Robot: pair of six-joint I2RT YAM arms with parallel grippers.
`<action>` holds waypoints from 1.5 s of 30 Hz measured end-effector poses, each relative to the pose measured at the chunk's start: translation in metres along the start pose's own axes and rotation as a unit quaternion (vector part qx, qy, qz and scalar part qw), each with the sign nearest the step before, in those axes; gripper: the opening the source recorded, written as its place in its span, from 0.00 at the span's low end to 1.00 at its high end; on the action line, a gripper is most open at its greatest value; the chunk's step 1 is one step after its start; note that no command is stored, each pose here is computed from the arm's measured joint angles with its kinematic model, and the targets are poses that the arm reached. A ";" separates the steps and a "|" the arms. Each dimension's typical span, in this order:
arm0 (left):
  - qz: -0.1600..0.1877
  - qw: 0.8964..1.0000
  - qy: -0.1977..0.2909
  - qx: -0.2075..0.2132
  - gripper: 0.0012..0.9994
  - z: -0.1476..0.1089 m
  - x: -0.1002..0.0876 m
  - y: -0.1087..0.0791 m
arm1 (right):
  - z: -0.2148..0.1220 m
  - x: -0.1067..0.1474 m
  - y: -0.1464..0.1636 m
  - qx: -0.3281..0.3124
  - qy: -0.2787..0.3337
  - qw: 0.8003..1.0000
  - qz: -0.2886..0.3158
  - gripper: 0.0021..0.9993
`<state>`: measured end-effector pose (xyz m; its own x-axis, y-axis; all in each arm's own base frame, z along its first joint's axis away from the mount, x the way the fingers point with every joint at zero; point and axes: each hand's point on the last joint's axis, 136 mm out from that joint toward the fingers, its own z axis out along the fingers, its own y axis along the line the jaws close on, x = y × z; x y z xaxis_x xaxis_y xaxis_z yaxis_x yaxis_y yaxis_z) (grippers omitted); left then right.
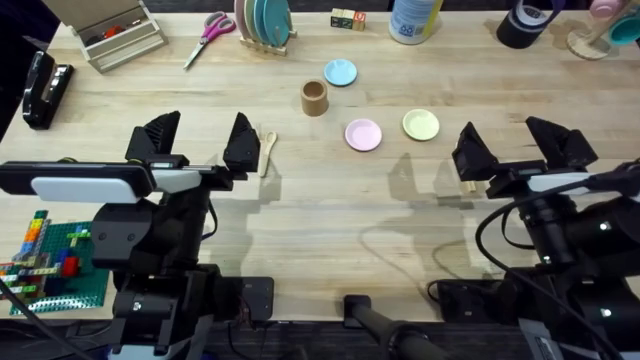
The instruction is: Pick up a utensil and set it on the pink plate, then put the other utensil in the container.
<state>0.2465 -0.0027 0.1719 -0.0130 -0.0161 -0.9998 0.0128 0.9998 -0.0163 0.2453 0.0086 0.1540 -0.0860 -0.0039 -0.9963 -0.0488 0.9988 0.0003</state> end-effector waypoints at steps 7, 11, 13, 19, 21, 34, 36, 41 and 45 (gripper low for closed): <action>0.000 1.000 0.000 0.000 1.00 0.000 0.000 0.000 | 0.000 0.002 0.000 0.000 0.004 1.000 0.000 1.00; 0.000 1.000 0.000 0.000 0.99 0.000 0.000 0.000 | 0.000 0.002 0.000 0.000 0.004 1.000 0.000 1.00; 0.000 1.000 0.000 0.000 1.00 0.000 0.000 0.000 | 0.000 0.002 0.000 0.000 0.004 1.000 0.000 1.00; 0.000 1.000 0.000 0.000 1.00 0.000 0.000 0.000 | 0.000 0.002 0.000 0.000 0.004 1.000 0.000 1.00; 0.000 1.000 0.000 0.000 0.99 0.000 0.000 0.000 | 0.000 0.002 0.000 0.000 0.004 1.000 0.000 1.00; 0.000 1.000 0.028 0.003 0.99 -0.016 -0.029 -0.002 | -0.006 -0.007 0.001 -0.003 0.018 1.000 -0.016 1.00; 0.001 1.000 0.022 0.003 0.99 -0.025 -0.050 -0.002 | -0.011 -0.016 0.002 -0.004 0.021 1.000 -0.016 1.00; 0.006 1.000 0.008 0.004 0.99 -0.047 -0.089 -0.003 | -0.030 -0.047 0.002 -0.004 0.026 0.999 -0.020 1.00; 0.008 1.000 0.018 0.003 0.99 -0.058 -0.113 -0.003 | -0.044 -0.072 0.003 -0.005 0.039 0.999 -0.020 1.00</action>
<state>0.1896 -0.0036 0.2858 -0.0479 0.0012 -0.9989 0.0202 0.9998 0.0003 0.2075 0.0097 0.2295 -0.1611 -0.0473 -0.9858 -0.0628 0.9973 -0.0376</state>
